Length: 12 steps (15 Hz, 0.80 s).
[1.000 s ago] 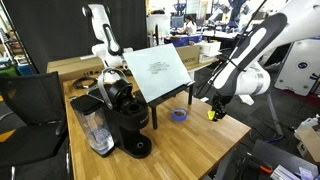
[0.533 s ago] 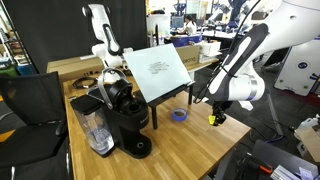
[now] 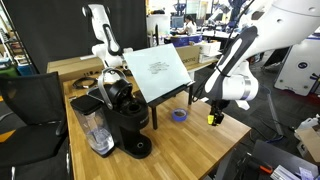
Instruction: Wipe the whiteboard with the duster
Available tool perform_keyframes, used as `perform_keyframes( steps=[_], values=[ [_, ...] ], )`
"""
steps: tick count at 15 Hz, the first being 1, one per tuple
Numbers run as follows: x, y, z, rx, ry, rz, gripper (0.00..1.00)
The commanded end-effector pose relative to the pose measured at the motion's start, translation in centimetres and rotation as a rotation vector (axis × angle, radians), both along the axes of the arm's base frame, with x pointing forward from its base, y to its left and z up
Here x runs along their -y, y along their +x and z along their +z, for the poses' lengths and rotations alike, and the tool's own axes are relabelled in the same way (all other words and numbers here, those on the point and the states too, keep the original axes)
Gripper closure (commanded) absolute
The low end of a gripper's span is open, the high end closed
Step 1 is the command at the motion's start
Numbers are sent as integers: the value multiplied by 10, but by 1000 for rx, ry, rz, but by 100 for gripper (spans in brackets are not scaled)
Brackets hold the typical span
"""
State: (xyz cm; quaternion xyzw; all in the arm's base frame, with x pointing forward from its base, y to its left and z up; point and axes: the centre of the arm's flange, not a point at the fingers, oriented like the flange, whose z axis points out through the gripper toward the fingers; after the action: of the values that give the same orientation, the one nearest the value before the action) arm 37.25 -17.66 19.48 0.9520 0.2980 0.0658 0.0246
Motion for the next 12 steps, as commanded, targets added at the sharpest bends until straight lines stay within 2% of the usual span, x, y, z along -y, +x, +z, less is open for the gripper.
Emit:
perform_keyframes(
  steps=[1,8,12],
  values=[
    [7,6,1,25,-1,10,0],
    [5,8,3,28,-10,7,0],
    [4,8,-12,3,-22,-3,0]
  ],
)
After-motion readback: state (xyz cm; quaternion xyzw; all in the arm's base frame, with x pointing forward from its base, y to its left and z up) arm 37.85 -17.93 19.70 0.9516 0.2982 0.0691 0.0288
